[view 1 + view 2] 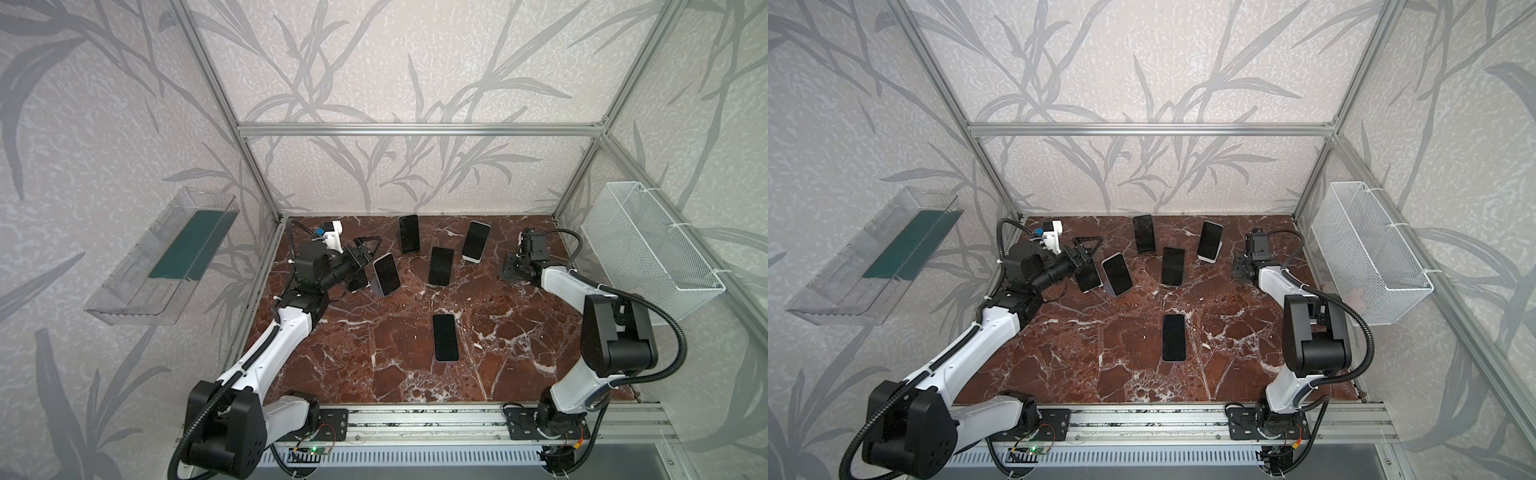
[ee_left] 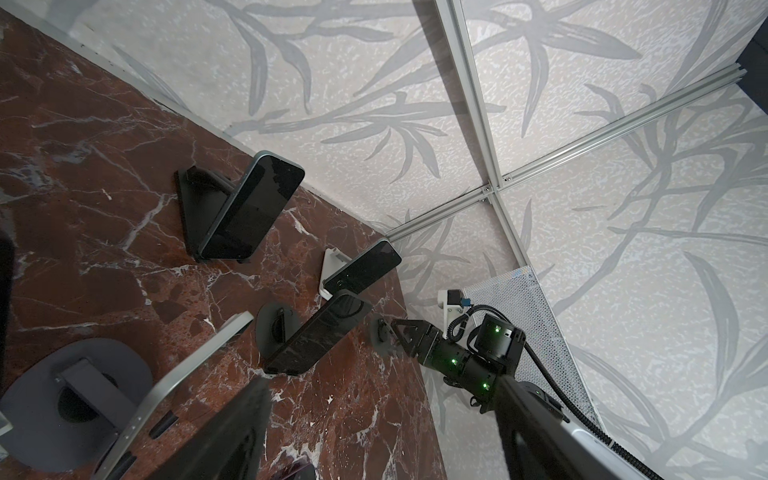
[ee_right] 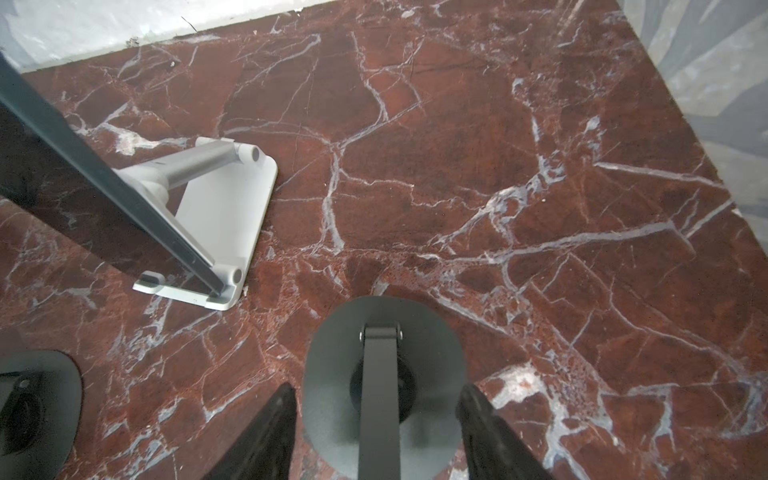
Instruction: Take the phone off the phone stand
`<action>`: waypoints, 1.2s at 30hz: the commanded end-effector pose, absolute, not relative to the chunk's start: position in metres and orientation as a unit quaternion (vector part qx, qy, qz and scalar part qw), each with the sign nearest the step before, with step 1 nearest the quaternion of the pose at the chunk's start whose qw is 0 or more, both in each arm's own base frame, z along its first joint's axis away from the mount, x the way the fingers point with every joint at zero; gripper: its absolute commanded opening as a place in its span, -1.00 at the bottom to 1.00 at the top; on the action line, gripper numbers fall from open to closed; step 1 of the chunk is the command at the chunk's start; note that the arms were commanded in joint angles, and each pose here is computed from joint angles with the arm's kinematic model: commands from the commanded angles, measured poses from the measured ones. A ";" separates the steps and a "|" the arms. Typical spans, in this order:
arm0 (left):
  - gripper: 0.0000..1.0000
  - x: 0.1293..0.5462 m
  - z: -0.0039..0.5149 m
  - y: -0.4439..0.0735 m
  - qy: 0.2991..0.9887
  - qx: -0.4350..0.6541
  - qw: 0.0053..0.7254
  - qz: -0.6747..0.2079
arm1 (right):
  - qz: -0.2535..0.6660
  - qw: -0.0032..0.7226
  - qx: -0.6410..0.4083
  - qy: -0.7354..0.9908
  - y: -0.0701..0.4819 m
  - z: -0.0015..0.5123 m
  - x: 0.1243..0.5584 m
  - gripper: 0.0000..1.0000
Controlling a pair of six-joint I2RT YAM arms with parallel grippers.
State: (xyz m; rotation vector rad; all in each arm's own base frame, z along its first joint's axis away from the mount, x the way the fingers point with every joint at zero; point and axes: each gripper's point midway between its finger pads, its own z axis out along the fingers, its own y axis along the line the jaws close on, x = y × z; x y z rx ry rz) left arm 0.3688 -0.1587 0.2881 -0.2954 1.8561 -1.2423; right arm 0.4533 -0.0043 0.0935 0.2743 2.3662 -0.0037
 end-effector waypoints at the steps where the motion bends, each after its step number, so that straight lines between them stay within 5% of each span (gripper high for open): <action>1: 0.69 0.371 0.304 -0.162 0.733 -0.106 0.437 -0.510 | 0.016 0.363 0.101 0.926 0.002 0.087 0.464 0.04; 5: 0.69 0.370 0.306 -0.162 0.731 -0.105 0.439 -0.512 | 0.018 0.349 0.093 0.932 0.005 0.078 0.460 0.08; 17: 0.69 0.368 0.311 -0.161 0.728 -0.104 0.443 -0.513 | 0.014 0.350 0.106 0.931 0.002 0.116 0.447 0.76; 24: 0.70 0.366 0.314 -0.161 0.724 -0.106 0.446 -0.515 | 0.033 0.411 0.117 0.904 0.011 0.197 0.421 0.79; 32: 0.68 0.379 0.292 -0.144 0.746 -0.179 0.433 -0.474 | 0.013 0.382 0.085 0.920 0.046 0.178 0.382 0.76; 36: 0.68 0.386 0.335 -0.150 0.723 -0.196 0.441 -0.495 | -0.011 0.377 0.079 0.923 0.040 0.174 0.363 0.87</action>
